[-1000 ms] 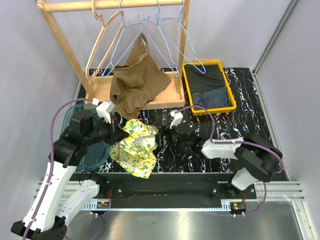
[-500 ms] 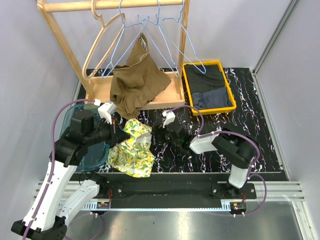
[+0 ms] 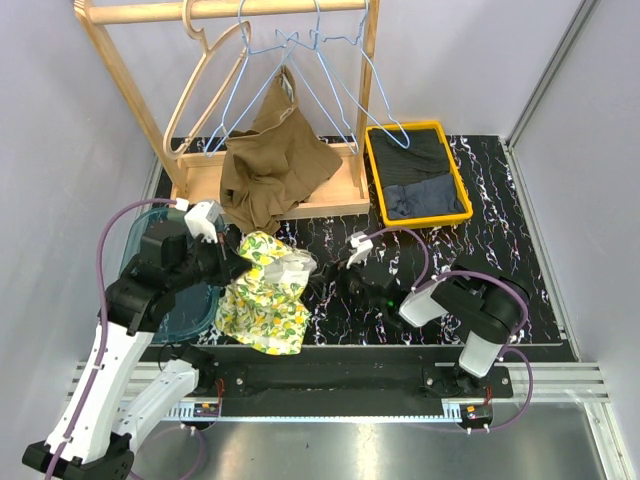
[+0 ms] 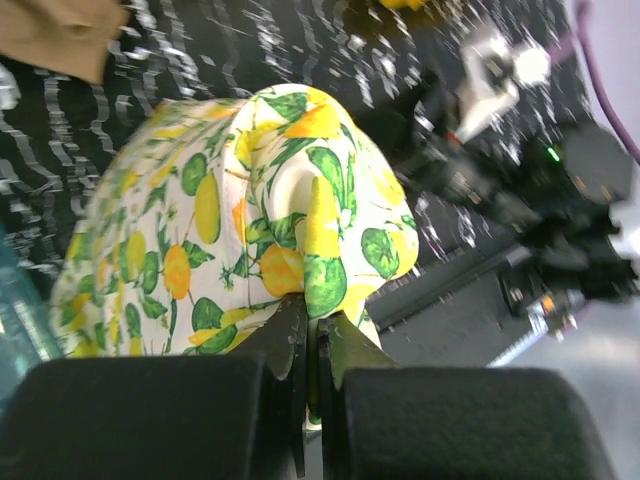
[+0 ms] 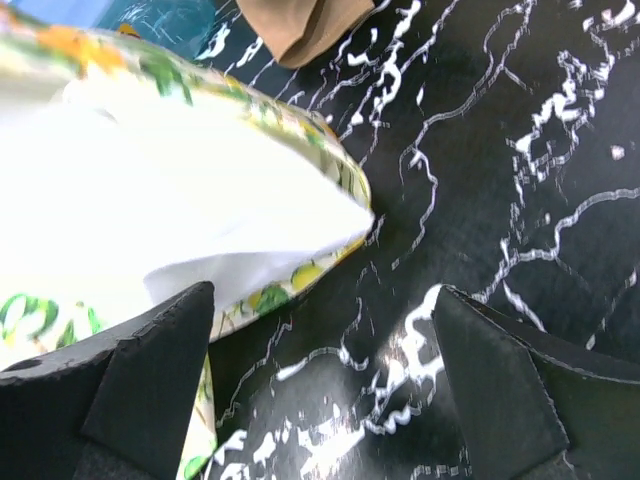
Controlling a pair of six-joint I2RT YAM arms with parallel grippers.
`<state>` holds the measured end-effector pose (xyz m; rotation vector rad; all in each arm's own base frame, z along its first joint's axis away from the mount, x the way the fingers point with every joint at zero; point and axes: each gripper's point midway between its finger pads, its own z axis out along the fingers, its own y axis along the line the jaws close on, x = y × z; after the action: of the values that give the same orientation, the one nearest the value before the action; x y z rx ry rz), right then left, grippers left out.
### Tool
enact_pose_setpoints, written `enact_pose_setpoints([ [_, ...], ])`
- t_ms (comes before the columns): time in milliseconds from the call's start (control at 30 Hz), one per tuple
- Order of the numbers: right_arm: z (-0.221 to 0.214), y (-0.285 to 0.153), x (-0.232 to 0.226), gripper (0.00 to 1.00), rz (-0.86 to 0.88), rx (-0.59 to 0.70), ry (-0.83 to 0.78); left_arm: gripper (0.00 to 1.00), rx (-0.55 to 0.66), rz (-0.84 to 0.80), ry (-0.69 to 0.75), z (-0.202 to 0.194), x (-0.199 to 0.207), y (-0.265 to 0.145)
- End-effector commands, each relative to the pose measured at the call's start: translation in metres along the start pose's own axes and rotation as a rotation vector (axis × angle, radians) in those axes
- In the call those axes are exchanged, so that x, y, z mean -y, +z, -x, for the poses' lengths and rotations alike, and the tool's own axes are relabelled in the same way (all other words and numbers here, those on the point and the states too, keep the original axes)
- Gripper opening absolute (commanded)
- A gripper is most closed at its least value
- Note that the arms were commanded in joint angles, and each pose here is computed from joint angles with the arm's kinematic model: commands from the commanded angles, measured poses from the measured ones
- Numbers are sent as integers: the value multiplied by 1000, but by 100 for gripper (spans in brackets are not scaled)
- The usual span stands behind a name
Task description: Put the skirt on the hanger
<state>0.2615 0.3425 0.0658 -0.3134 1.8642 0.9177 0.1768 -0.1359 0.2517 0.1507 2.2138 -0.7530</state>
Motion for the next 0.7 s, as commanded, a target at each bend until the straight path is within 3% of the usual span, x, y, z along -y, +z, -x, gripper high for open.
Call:
enact_pose_setpoints([
  [0, 29, -6, -18, 98, 86, 133, 44, 0, 131, 164, -42, 20, -28, 0],
  [267, 47, 17, -24, 97, 76, 164, 18, 0, 117, 477, -110, 0, -87, -7],
  [433, 40, 49, -27, 93, 55, 81, -56, 0, 131, 485, -117, 2, -86, -15],
  [567, 58, 67, -64, 90, 194, 68, -98, 0, 115, 484, -146, -2, -85, -11],
  [667, 55, 69, -90, 82, 310, -5, -106, 0, 119, 503, -180, -3, -89, -9],
])
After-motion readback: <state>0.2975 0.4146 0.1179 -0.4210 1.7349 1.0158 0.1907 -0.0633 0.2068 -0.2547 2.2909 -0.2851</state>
